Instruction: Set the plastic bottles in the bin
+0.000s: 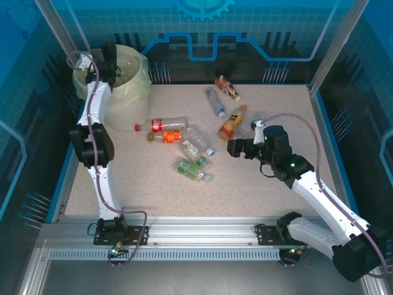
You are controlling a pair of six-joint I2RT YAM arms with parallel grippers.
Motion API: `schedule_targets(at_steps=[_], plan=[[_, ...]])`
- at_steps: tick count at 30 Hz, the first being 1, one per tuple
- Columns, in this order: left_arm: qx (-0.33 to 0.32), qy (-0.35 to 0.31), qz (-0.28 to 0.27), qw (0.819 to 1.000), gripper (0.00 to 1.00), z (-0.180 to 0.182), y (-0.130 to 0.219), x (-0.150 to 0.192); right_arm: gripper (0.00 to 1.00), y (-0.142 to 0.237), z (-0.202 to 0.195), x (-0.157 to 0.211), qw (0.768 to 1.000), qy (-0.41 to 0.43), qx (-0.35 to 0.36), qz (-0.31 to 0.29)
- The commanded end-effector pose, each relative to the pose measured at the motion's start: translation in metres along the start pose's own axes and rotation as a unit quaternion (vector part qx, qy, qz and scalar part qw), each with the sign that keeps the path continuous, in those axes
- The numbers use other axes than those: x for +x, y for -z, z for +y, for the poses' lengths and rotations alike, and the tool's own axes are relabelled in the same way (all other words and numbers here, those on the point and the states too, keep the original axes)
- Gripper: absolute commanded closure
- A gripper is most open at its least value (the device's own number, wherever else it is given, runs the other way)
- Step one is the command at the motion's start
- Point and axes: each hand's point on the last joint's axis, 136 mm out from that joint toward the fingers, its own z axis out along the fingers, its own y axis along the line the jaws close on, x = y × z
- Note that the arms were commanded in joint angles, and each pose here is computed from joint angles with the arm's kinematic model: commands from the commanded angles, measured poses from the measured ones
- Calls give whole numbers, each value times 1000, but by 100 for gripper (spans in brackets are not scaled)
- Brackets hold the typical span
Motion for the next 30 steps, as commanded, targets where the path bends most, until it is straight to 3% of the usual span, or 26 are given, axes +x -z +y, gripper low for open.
schedule_targets(at_steps=[1, 14, 23, 30], plan=[[19, 7, 5, 1000, 13, -20, 11, -8, 0, 4, -1, 2, 1000, -5, 6, -10], [45, -10, -26, 999, 1, -44, 50, -26, 0, 2, -21, 2, 997, -50, 55, -24], [64, -15, -59, 996, 1, -58, 81, -37, 0, 5, -52, 6, 985, -110, 126, -41], [107, -45, -46, 992, 1, -79, 108, -23, 0, 1, -75, 18, 971, -167, 169, -25]])
